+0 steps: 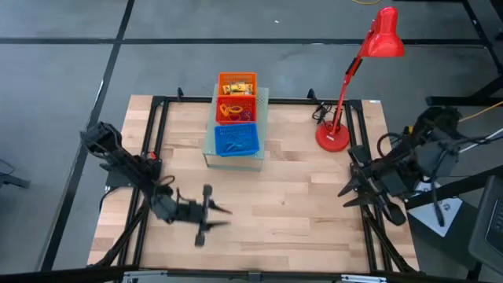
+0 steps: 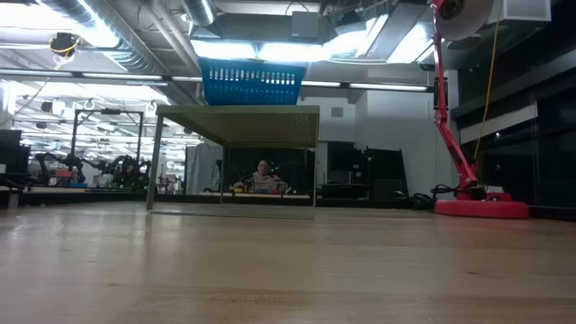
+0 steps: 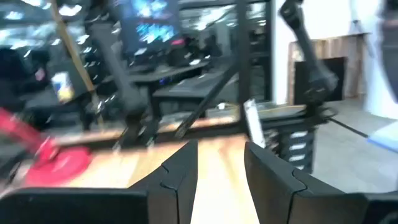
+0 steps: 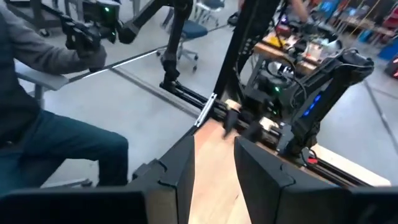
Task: Pick & Place Office Desk Supplies
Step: Return to Home Position
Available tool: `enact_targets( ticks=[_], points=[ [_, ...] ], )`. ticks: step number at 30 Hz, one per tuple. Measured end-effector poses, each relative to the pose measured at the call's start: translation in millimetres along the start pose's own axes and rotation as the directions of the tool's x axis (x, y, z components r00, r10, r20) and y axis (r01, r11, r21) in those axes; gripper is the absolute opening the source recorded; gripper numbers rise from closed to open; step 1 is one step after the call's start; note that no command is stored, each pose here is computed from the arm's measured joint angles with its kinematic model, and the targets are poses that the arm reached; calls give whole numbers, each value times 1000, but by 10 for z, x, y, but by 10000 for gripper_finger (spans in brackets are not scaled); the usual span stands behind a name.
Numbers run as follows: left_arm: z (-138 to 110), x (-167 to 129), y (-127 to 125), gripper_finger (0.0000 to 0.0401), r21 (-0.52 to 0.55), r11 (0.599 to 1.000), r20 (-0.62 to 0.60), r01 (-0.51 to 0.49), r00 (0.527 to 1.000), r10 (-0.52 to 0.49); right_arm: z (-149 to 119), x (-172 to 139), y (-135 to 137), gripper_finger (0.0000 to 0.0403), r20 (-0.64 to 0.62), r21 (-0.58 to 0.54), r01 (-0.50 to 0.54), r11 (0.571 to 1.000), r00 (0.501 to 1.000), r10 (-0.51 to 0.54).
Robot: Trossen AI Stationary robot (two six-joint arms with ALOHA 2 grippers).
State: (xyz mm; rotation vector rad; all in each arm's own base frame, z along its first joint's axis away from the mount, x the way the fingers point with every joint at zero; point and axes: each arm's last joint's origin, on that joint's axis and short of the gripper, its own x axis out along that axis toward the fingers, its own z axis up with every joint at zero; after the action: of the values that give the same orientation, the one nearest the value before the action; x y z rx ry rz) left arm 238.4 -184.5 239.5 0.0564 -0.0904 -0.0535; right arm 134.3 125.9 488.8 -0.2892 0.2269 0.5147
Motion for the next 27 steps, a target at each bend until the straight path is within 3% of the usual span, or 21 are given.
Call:
enact_targets(
  ticks=[6, 8, 11, 14, 17, 19, 23, 25, 27],
  points=[
    [-463, -381, 333, 129, -123, 991, -100, -54, 994, 41, -827, -57, 115, 114, 62, 62, 64, 996, 996, -68],
    [-522, -456, 397, 129, -137, 989, -130, -60, 991, 43, -1106, -81, 151, 114, 83, 136, 66, 989, 994, -78],
    [-540, -536, 494, 129, -158, 985, -137, -75, 989, 54, -1369, -122, 201, 114, 211, 219, 31, 975, 974, -78],
    [-558, -602, 595, 129, -154, 984, -147, -87, 987, 64, -1570, -162, 237, 114, 287, 181, 22, 983, 955, -74],
    [-588, -683, 664, 129, -168, 977, -157, -130, 982, 103, -1731, -140, 272, 114, 273, 100, 40, 994, 960, -66],
    [-657, -756, 626, 130, -221, 973, -188, -67, 982, 25, -1807, -99, 296, 114, 250, 74, 43, 996, 966, -61],
    [-761, -857, 391, 130, -271, 933, -209, 235, 932, -295, -1838, -57, 312, 114, 235, 100, 39, 994, 970, -61],
    [-640, -826, 326, 130, -273, 920, -102, 280, 943, -317, -1828, -63, 305, 114, 234, 107, 51, 993, 969, -75],
    [-497, -788, 316, 130, -219, 942, -1, 254, 965, -261, -1802, -83, 289, 114, 244, 129, 64, 990, 965, -94]
  ],
)
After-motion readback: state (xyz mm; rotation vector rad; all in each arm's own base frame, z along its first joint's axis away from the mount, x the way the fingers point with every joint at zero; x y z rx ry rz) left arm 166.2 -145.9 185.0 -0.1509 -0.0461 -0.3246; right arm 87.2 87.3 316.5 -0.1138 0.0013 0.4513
